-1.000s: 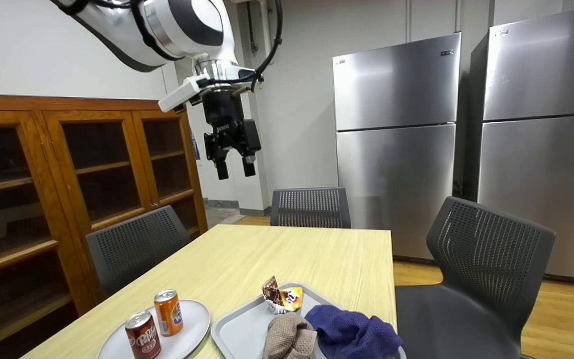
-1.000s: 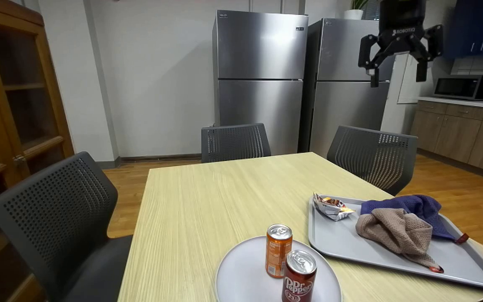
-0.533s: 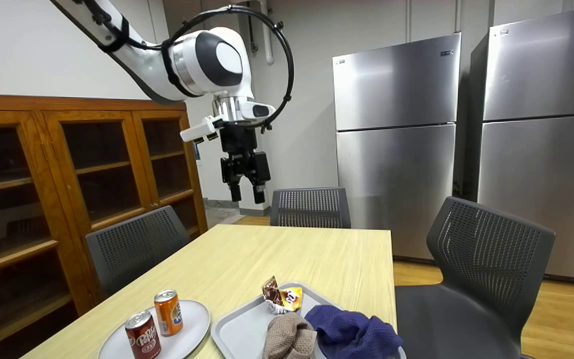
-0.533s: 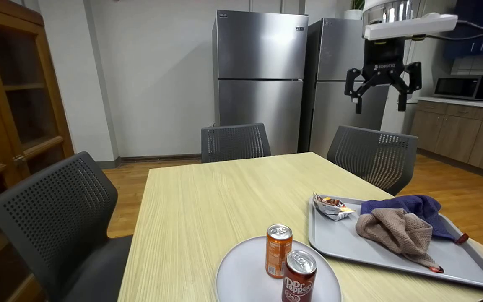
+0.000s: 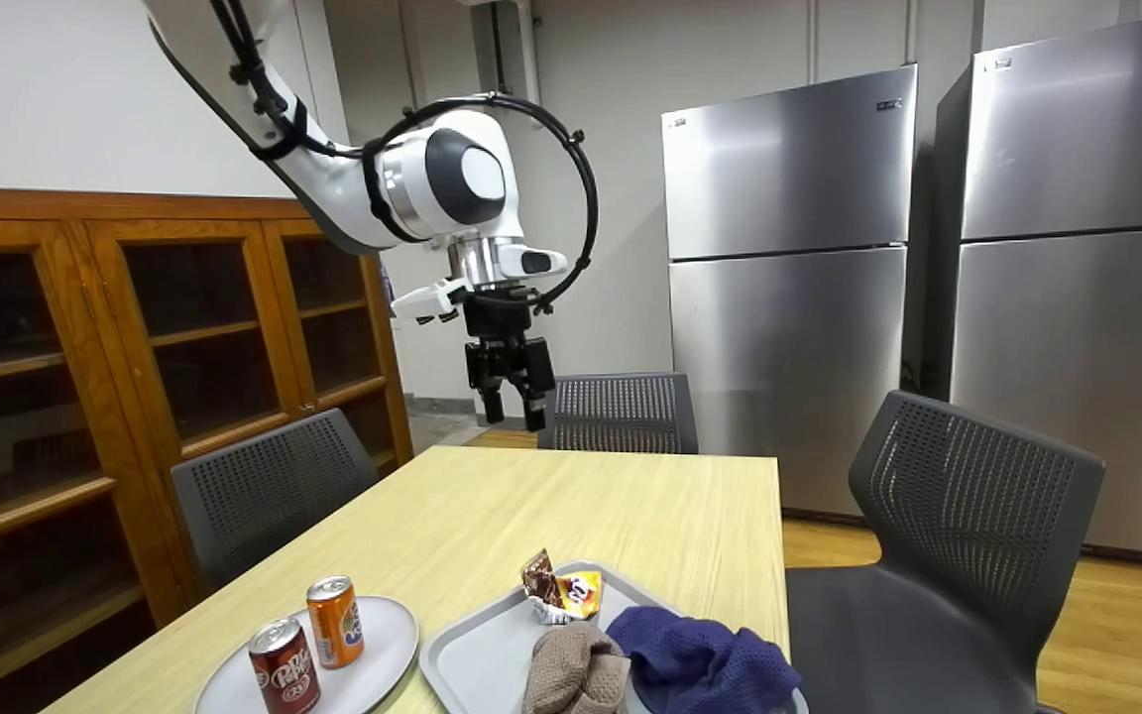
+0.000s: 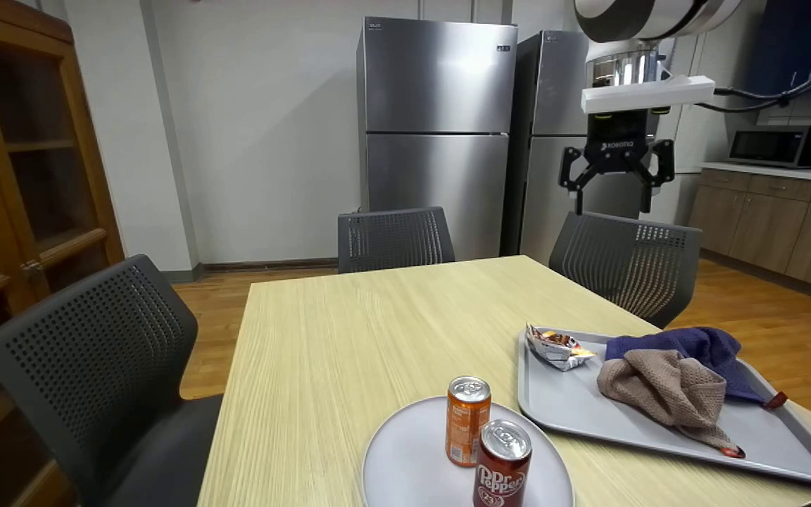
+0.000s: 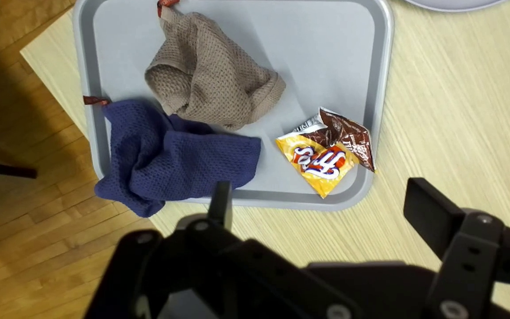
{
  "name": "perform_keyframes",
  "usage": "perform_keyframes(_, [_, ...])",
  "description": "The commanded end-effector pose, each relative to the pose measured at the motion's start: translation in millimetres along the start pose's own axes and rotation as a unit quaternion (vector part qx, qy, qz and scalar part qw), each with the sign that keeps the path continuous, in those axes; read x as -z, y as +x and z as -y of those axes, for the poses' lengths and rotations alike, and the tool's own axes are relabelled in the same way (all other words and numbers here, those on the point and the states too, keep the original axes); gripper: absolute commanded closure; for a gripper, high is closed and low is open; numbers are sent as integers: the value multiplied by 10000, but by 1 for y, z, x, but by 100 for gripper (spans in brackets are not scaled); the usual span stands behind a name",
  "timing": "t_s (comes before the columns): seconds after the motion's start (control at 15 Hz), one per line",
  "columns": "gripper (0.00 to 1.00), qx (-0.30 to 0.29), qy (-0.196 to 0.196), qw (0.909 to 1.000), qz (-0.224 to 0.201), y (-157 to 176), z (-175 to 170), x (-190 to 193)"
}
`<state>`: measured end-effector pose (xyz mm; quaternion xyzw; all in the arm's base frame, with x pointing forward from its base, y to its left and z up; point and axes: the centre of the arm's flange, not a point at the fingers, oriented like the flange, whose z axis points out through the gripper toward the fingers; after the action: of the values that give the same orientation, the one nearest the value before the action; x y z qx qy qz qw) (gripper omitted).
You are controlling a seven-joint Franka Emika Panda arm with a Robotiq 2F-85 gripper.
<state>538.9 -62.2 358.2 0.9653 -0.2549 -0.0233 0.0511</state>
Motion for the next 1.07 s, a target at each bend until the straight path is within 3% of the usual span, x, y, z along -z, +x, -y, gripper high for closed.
perform_keyframes(0.0, [0, 26, -15, 10000, 0, 1, 3, -1])
perform_keyframes(0.4, [0, 50, -19, 10000, -13, 4, 6, -1])
perform_keyframes(0.53, [0, -129, 30, 9997, 228, 2, 15, -9])
perform_keyframes(0.87, [0, -1109, 199, 9911, 713, 6, 26, -46])
perform_keyframes(1.0, [0, -1653, 276, 9829, 762, 10, 29, -64])
